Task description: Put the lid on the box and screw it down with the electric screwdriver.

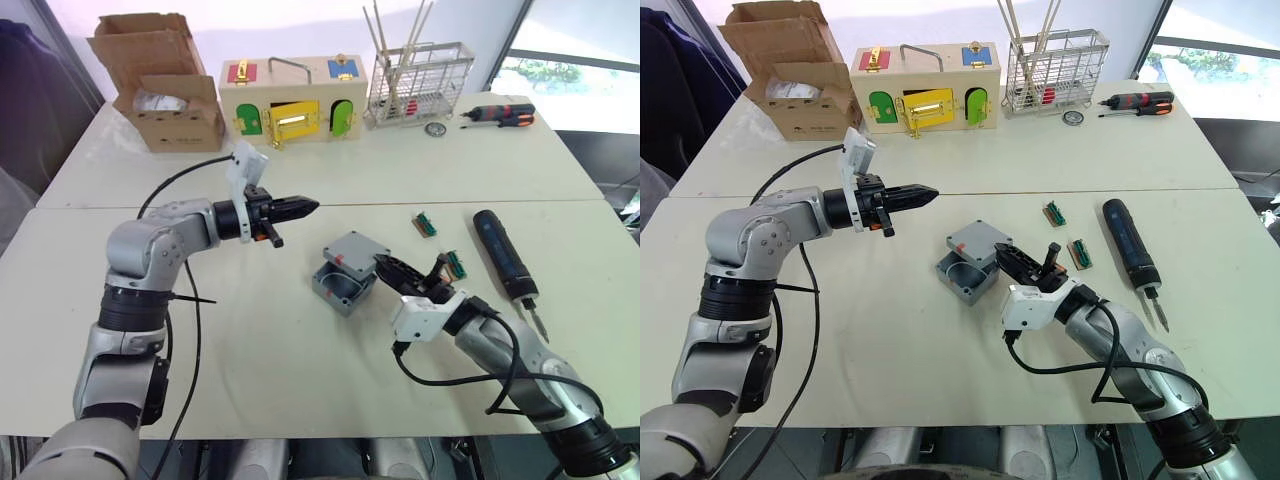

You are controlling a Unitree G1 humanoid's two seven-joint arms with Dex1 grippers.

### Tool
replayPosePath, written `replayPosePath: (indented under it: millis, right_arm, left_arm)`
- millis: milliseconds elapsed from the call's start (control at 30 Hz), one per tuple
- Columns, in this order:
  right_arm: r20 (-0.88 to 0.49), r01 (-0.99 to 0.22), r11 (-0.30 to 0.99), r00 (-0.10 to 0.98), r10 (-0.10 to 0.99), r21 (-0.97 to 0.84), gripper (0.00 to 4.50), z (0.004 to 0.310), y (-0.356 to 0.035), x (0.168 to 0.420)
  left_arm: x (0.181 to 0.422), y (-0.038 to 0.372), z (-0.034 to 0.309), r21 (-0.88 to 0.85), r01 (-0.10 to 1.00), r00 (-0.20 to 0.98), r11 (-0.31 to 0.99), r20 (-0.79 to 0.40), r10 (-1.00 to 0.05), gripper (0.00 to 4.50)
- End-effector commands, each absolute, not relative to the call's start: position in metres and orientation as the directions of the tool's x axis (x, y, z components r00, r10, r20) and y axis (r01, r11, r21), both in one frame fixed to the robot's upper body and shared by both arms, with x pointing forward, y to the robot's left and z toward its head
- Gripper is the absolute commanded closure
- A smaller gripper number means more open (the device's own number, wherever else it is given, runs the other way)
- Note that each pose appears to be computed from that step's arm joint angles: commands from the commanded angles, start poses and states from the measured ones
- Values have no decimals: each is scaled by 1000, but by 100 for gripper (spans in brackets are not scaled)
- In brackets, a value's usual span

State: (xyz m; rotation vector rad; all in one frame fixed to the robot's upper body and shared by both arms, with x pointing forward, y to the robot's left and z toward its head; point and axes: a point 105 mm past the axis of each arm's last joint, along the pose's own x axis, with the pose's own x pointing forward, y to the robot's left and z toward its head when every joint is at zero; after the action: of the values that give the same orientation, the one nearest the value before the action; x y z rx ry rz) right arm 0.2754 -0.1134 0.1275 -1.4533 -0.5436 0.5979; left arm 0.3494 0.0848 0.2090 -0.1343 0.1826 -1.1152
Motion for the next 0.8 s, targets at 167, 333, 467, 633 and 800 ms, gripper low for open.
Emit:
replayPosePath:
  millis: [167, 333, 467, 633, 800]
  right_arm:
    - [37, 10, 41, 687, 725, -999, 441, 137, -103, 265]
    - [-1, -13, 11, 688, 725, -1000, 441, 128, -105, 267]
    - [-47, -49, -19, 673, 738, -999, 441, 114, -105, 261]
    - [-40, -37, -21, 664, 746, -999, 441, 112, -103, 263]
    - [-66, -51, -43, 663, 746, -998, 441, 105, -102, 263]
  left_arm:
    - [345, 78, 218, -146, 903, 399, 404, -64, -915, 446]
    - [343, 74, 215, -144, 908, 387, 393, -69, -919, 446]
    - [342, 71, 214, -144, 911, 381, 387, -67, -922, 446]
    - [342, 68, 214, -142, 913, 377, 382, -65, -924, 446]
    - [340, 65, 213, -143, 917, 366, 372, -68, -928, 446]
